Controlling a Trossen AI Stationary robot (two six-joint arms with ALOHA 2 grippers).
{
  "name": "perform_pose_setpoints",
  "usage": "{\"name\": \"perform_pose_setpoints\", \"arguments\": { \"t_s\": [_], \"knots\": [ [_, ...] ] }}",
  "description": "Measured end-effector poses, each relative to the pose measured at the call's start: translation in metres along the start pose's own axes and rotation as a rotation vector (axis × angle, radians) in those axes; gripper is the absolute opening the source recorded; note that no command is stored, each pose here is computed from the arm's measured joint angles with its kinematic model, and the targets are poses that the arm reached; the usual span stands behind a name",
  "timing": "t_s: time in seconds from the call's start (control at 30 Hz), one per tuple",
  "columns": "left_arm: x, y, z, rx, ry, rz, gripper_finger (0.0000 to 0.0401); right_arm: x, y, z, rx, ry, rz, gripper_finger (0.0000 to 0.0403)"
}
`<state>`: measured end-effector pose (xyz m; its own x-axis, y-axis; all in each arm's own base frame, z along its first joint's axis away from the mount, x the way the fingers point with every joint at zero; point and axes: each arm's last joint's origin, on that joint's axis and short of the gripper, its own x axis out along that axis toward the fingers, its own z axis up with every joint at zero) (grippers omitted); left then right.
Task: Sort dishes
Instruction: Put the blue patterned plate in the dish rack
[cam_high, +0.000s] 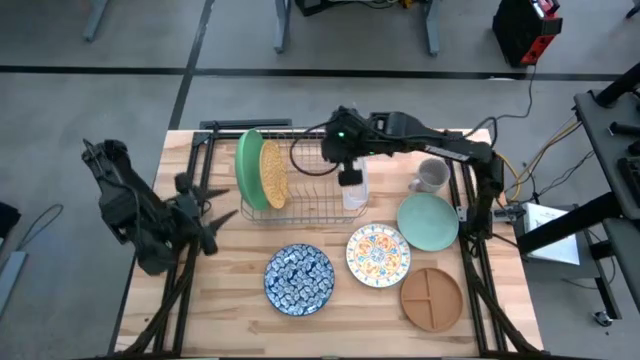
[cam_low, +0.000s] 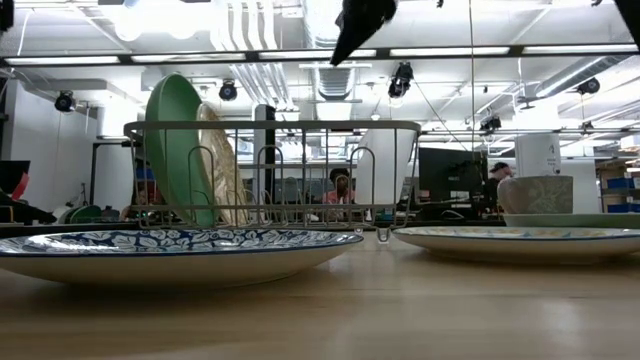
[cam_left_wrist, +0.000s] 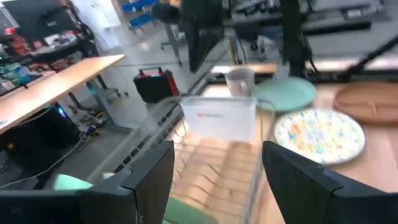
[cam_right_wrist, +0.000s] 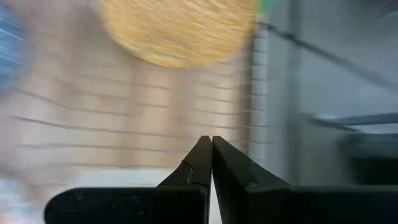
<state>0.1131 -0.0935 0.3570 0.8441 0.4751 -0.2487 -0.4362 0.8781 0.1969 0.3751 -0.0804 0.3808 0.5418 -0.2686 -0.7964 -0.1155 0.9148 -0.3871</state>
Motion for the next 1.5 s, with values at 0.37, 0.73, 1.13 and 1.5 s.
{"name": "perform_pose_setpoints", "arguments": {
  "t_s": [0.37,0.73,1.13,1.5],
  "knots": [
    [0.018,-0.066,-0.028,0.128,0.269,-0.123,0.0207,-0.020,0.063,-0.022,0.233,0.008,0.191,0.0000],
    [0.031,-0.107,-0.054,0.235,0.418,-0.140,0.0014,-0.003,0.145,-0.060,0.456,0.015,0.289,0.0000],
    [0.046,-0.155,-0.084,0.299,0.495,-0.205,0.0002,0.029,0.224,-0.077,0.676,-0.083,0.427,0.0000],
    [0.051,-0.191,-0.120,0.336,0.515,-0.194,0.0000,0.050,0.255,-0.078,0.848,-0.160,0.420,0.0006]
  ]
}}
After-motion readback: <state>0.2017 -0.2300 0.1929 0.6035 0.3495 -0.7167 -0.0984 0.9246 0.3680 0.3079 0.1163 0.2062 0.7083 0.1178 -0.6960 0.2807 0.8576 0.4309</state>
